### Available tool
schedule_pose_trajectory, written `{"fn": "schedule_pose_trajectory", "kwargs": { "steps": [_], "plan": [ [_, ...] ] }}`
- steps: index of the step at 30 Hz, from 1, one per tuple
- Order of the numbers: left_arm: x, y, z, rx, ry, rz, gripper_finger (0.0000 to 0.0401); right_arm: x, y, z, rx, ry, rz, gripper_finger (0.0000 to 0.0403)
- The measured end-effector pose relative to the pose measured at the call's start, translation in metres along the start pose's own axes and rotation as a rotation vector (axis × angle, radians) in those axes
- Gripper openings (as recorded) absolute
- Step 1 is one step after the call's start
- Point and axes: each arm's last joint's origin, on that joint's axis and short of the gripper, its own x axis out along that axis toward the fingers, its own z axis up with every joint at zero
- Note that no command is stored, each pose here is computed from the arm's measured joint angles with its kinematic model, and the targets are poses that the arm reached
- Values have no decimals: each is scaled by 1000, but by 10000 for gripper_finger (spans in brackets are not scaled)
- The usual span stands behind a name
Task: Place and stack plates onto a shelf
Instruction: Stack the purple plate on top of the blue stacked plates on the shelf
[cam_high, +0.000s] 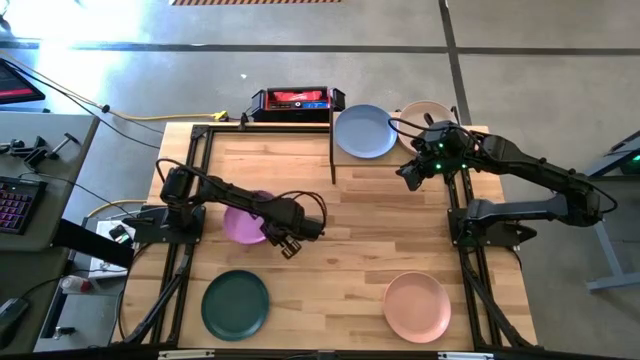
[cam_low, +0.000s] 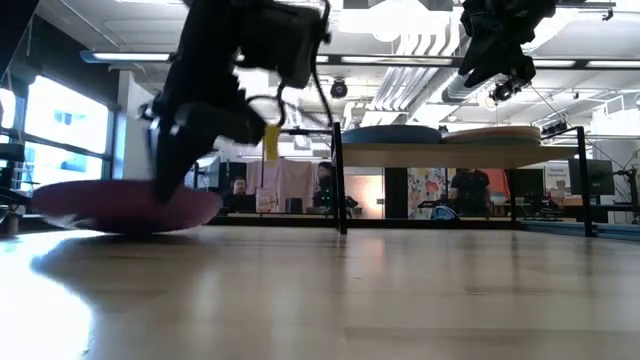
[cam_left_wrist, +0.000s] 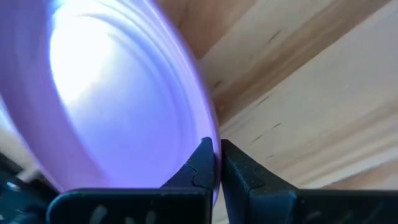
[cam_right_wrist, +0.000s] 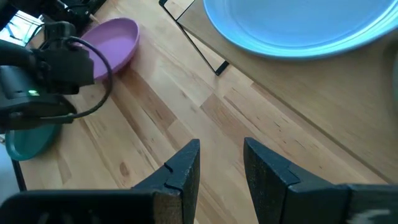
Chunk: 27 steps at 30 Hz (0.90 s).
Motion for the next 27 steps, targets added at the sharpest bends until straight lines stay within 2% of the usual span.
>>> {"fn": "schedule_pose_trajectory", "kwargs": {
  "steps": [5, 15, 22, 27],
  "plan": [
    [-32, 2, 3, 72, -70, 56, 2, 0, 0, 0, 0, 0, 0, 106],
    [-105, 11, 13, 215, -333, 145, 1, -2, 2, 2, -4, -30, 28, 106],
    [-149, 27, 30, 342, -545, 205, 1, -33, 13, 16, -80, -333, 191, 106],
    [-173, 44, 45, 427, -644, 246, 1, -62, 16, 16, -136, -523, 273, 106]
  ]
}}
